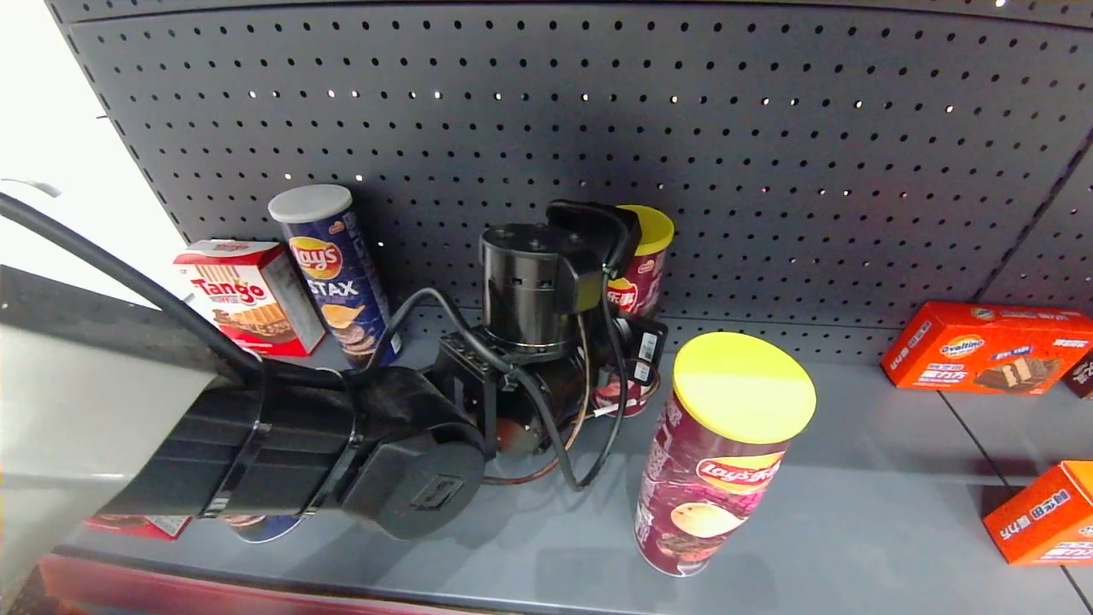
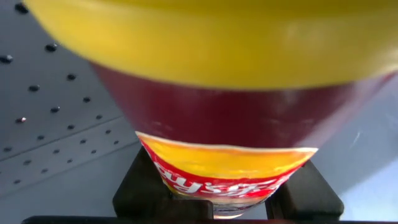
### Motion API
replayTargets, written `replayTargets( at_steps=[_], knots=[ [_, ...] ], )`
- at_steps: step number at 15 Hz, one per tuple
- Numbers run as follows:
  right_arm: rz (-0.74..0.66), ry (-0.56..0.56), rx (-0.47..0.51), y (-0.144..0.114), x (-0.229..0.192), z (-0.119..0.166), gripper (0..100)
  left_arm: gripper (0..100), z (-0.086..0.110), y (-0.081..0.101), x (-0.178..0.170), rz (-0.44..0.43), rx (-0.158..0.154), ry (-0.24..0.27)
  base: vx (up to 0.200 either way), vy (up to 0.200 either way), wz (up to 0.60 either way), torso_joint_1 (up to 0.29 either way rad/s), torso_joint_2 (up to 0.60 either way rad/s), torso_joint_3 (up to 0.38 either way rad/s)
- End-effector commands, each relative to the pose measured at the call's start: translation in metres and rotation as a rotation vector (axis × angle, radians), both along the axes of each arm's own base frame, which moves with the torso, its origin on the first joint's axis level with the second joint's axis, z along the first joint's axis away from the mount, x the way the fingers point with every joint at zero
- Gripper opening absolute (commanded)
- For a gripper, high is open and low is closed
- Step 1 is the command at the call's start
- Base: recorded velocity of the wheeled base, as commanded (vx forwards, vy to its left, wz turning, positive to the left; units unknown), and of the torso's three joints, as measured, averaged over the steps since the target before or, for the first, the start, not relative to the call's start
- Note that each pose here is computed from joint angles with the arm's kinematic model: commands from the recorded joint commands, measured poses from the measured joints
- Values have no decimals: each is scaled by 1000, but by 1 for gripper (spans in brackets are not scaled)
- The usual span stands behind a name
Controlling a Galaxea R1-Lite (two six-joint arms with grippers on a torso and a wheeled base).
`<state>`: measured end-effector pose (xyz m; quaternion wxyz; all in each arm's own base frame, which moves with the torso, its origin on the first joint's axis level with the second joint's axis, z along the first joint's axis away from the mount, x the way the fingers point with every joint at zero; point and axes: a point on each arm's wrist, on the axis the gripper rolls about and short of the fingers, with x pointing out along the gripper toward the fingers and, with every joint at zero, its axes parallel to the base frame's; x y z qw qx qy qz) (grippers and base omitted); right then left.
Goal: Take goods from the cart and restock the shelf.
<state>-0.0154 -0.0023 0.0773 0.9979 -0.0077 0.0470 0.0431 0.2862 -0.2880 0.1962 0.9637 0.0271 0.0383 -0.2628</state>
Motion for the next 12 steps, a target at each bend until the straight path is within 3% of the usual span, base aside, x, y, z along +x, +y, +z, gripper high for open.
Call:
replayTargets(
  at_steps=[1, 10, 11, 12],
  knots=[
    [0, 2, 0, 0, 0, 0, 100, 0, -5, -5, 7, 3, 2, 0, 0, 0, 0, 0, 0, 0],
    [0, 2, 0, 0, 0, 0, 100, 0, -11, -1, 13, 19, 30, 1, 0, 0, 0, 0, 0, 0],
    [0, 2, 0, 0, 0, 0, 100, 100, -12, -1, 14, 21, 30, 1, 0, 0, 0, 0, 0, 0],
    [0, 2, 0, 0, 0, 0, 100, 100, -12, -1, 14, 21, 31, 2, 0, 0, 0, 0, 0, 0]
  ],
)
